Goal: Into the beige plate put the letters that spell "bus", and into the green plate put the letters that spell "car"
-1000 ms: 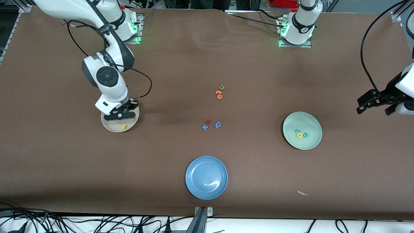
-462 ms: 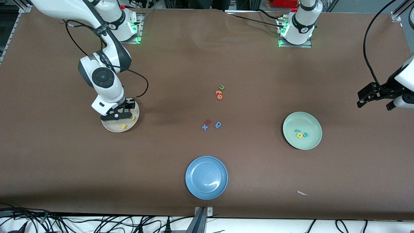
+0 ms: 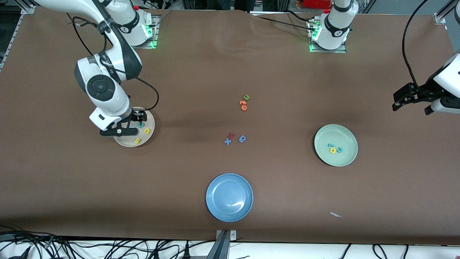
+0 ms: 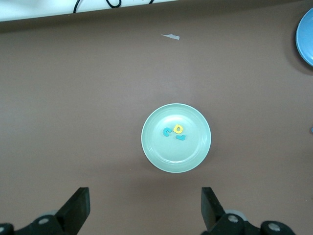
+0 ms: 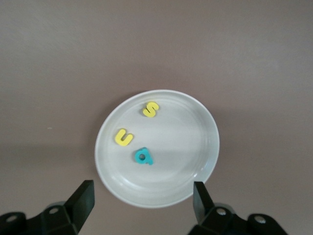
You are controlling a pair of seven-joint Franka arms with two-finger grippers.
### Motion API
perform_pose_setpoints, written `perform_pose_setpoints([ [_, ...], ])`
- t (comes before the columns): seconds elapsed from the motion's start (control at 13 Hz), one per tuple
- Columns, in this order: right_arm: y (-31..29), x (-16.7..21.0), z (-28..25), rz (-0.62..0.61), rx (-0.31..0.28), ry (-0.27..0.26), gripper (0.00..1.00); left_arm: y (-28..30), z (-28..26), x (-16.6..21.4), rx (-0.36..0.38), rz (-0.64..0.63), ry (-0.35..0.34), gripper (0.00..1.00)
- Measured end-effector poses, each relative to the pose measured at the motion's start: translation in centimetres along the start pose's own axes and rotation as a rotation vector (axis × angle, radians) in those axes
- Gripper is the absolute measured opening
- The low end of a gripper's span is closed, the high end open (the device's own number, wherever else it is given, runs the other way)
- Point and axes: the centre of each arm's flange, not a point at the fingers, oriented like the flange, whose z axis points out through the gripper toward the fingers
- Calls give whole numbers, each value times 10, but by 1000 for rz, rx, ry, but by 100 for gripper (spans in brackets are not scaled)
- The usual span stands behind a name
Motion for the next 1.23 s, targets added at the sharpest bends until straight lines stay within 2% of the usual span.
perform_pose_setpoints([
  [0.23,24,11,-73,-33,55,-34,90,1,4,-7,-9,1,-58,100],
  [0.46,85,7,-116,-65,115,-62,90,2,2,-10,-11,2,-71,100],
  [0.92,180,-16,-146,-100,183,-42,93,1,1,-10,-12,2,-72,100],
  [1.23,196,-27,-178,-92,191,-26,93,1,1,-10,-12,1,-73,100],
])
